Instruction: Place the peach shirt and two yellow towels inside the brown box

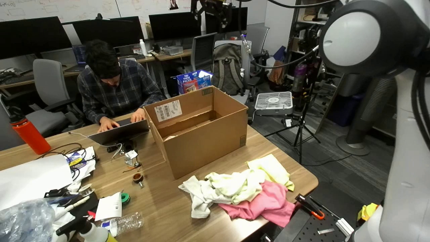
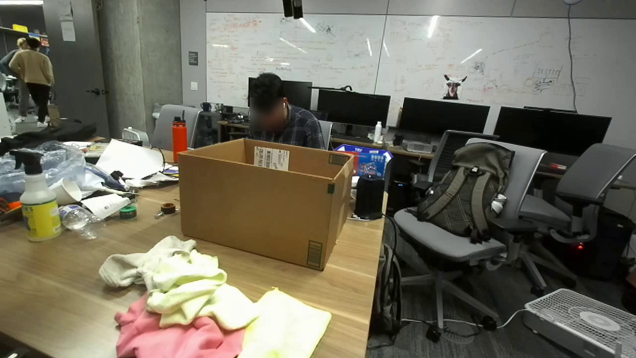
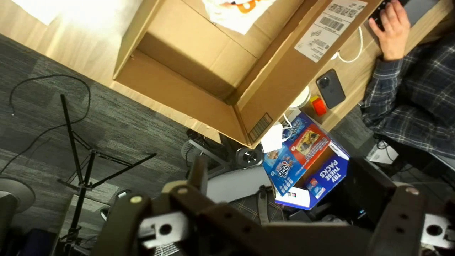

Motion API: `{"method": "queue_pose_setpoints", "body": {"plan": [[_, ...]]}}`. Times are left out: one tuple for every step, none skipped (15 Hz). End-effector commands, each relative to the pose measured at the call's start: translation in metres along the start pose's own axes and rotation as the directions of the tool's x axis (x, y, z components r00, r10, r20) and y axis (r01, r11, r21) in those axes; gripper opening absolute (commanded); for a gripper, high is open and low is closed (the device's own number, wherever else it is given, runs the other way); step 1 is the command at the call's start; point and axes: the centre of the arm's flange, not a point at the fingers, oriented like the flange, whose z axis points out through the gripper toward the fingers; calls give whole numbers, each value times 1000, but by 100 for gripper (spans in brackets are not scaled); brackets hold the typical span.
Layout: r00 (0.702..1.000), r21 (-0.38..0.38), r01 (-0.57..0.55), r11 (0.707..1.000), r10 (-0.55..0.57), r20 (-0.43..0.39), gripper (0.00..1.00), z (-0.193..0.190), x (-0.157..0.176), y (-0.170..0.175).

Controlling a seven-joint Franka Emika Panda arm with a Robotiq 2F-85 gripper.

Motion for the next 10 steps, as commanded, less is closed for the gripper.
{"method": "queue_pose_setpoints", "body": {"plan": [[996, -47, 71, 996, -68, 55, 100, 16, -16, 82], [994, -64, 92, 994, -88, 68, 100, 20, -13, 93], [989, -83, 127, 988, -120, 85, 100, 26, -11, 104], [982, -101, 169, 980, -159, 104, 100, 30, -10, 116], [972, -122, 216, 969, -201, 125, 100, 36, -9, 128], [954, -138, 281, 950, -260, 153, 100, 42, -8, 140], [938, -158, 330, 931, -304, 168, 100, 47, -9, 153], [918, -174, 379, 909, -346, 192, 100, 53, -9, 167], [897, -190, 427, 884, -388, 213, 100, 58, -10, 181], [872, -205, 474, 856, -425, 242, 100, 65, -12, 196]]}}
